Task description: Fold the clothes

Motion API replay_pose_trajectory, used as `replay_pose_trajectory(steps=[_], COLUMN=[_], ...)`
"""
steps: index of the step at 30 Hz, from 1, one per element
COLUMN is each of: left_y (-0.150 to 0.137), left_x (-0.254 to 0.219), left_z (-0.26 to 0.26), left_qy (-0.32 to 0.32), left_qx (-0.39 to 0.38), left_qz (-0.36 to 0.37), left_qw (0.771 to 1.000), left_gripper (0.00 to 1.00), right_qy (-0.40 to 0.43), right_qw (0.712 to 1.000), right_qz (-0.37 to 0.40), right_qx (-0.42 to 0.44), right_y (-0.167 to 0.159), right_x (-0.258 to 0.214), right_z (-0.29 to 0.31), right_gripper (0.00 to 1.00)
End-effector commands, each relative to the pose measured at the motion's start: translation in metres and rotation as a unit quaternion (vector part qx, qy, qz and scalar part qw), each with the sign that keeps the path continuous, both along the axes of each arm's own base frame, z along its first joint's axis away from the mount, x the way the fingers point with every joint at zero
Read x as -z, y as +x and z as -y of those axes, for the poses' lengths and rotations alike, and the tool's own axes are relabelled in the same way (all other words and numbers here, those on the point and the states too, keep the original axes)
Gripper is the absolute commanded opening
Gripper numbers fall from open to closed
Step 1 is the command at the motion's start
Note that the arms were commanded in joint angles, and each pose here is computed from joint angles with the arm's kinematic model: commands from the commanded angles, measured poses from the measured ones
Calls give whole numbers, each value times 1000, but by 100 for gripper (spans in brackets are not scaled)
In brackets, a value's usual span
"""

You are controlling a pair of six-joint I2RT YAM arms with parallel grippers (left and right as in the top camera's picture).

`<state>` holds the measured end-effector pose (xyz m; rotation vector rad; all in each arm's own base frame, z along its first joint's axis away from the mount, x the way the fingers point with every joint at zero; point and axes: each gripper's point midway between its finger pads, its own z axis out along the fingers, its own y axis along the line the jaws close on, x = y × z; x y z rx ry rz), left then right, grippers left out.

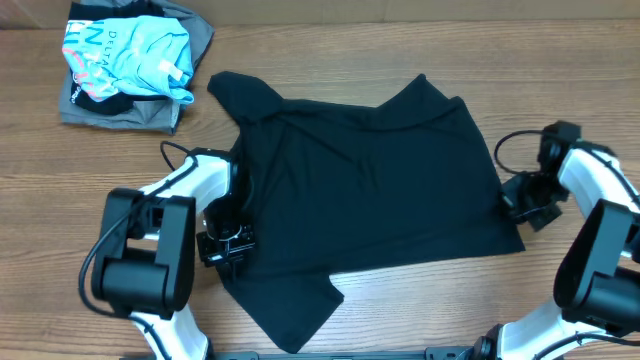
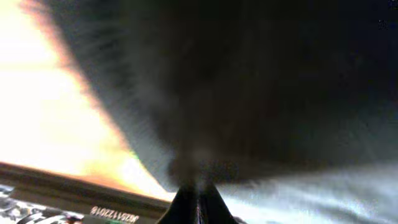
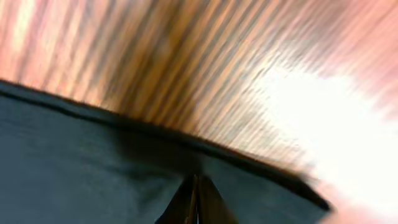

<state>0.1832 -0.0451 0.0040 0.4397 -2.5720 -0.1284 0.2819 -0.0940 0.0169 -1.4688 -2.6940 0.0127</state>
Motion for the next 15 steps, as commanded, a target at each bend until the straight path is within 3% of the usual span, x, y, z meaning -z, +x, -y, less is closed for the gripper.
replay_pose_trajectory(steps=[1, 5, 8, 10, 11, 12, 15], left_y=[33, 52, 59, 59, 57, 53, 39], left_x=[-40, -89, -125, -149, -156, -164, -172], left_z=[-3, 3, 13, 29, 37, 47, 72], left_qy=[9, -7, -31, -69, -84, -101, -132], left_qx=[1, 6, 23, 45, 56, 68, 111], left_qz=[98, 185, 250, 293, 308, 320, 326], left_qw=[995, 983, 968, 953, 946, 940, 930], left_gripper=[5, 15, 31, 69, 88, 95, 97], right_qy=[-35, -40, -30, -19, -18, -19, -26], right_qw=[999, 998, 995, 991, 990, 988, 985], right_qz=[23, 44, 90, 128, 140, 150, 169], right_qx=[5, 6, -5, -18, -18, -18, -19], right_y=[21, 26, 29, 28, 25, 21, 13], right_x=[-28, -59, -89, -113, -123, -132, -150], right_z=[17, 18, 10, 2, -1, -3, -6], right_gripper=[4, 6, 19, 62, 88, 100, 100])
